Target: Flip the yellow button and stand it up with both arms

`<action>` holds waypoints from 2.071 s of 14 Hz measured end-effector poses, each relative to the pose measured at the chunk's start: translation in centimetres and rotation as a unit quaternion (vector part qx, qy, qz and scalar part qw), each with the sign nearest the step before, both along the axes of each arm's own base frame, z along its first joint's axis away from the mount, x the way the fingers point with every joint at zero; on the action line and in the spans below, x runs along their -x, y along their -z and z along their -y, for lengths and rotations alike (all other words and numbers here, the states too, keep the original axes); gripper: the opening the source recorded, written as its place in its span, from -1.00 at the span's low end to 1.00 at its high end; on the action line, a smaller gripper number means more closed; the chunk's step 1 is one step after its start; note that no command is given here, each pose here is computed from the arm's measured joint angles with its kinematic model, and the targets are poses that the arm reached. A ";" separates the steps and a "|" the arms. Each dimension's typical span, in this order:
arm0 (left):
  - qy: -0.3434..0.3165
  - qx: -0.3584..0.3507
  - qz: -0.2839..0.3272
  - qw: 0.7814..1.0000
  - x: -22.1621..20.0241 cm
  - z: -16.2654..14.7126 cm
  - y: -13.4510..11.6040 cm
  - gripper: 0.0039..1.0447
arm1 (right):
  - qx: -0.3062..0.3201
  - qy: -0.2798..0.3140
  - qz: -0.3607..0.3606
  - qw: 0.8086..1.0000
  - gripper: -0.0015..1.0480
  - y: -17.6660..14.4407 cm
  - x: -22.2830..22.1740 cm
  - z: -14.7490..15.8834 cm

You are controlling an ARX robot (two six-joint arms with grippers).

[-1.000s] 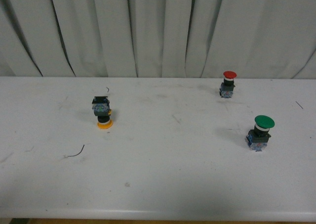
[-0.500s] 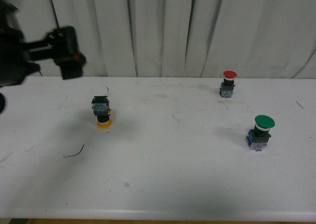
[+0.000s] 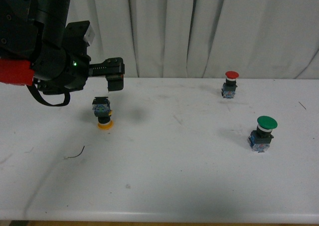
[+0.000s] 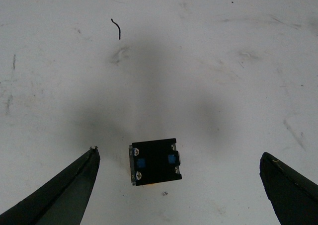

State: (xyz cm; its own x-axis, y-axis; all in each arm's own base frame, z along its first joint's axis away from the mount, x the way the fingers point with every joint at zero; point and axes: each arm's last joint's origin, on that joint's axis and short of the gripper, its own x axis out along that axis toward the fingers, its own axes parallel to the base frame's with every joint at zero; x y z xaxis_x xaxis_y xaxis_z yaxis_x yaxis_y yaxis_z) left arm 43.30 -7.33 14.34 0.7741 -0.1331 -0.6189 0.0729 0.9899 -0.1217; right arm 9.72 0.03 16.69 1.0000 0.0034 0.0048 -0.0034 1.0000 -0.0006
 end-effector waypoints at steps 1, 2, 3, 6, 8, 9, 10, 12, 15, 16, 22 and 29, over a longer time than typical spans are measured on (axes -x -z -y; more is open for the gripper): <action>-0.001 0.000 -0.008 1.000 -0.5 0.0 -0.2 0.88 | 0.000 0.000 0.000 1.000 0.87 0.0 0.0 0.0; -0.004 -0.002 -0.013 1.000 -0.9 0.0 -0.4 0.88 | 0.000 0.000 0.000 1.000 0.87 0.0 0.0 0.0; -0.006 -0.007 -0.024 1.000 -1.2 0.1 -0.1 0.88 | 0.000 0.000 0.000 1.000 0.87 0.0 0.0 0.0; -0.011 -0.028 -0.064 0.998 -1.6 0.4 2.7 0.88 | 0.000 0.000 0.000 1.000 0.87 0.0 0.0 0.0; -0.017 -0.035 -0.067 0.997 -2.0 0.5 3.2 0.88 | 0.000 0.000 0.000 1.000 0.87 0.0 0.0 0.0; -0.017 -0.037 -0.064 0.997 -2.2 0.4 3.2 0.88 | 0.000 0.000 0.000 1.000 0.87 0.0 0.0 0.0; -0.016 -0.044 -0.059 0.997 -2.4 0.4 3.2 0.88 | 0.000 0.000 0.000 1.000 0.87 0.0 0.0 0.0; -0.014 -0.063 -0.051 0.997 -2.7 0.2 3.7 0.88 | 0.000 0.000 0.000 1.000 0.87 0.0 0.0 0.0; -0.004 -0.070 -0.053 0.996 -2.7 0.2 4.0 0.88 | 0.000 0.000 0.000 1.000 0.87 0.0 0.0 0.0; -0.005 -0.070 -0.053 0.996 -2.7 0.2 4.0 0.88 | 0.000 0.000 0.000 1.000 0.87 0.0 0.0 0.0; 0.002 -0.066 -0.061 0.996 -2.6 0.2 4.2 0.83 | 0.000 0.000 0.000 1.000 0.87 0.0 0.0 0.0; 0.120 0.063 0.114 0.984 11.2 3.5 -8.9 -0.31 | 0.000 0.000 0.000 1.000 0.87 0.0 0.0 0.0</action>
State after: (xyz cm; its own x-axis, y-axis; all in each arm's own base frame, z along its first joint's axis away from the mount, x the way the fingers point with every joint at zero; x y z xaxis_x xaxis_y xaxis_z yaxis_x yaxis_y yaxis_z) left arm 32.13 -10.83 23.19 0.8276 -0.3939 -0.3999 0.3423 0.9188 -0.1966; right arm 9.72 0.03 16.69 1.0000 0.0034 0.0048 -0.0034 1.0000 -0.0006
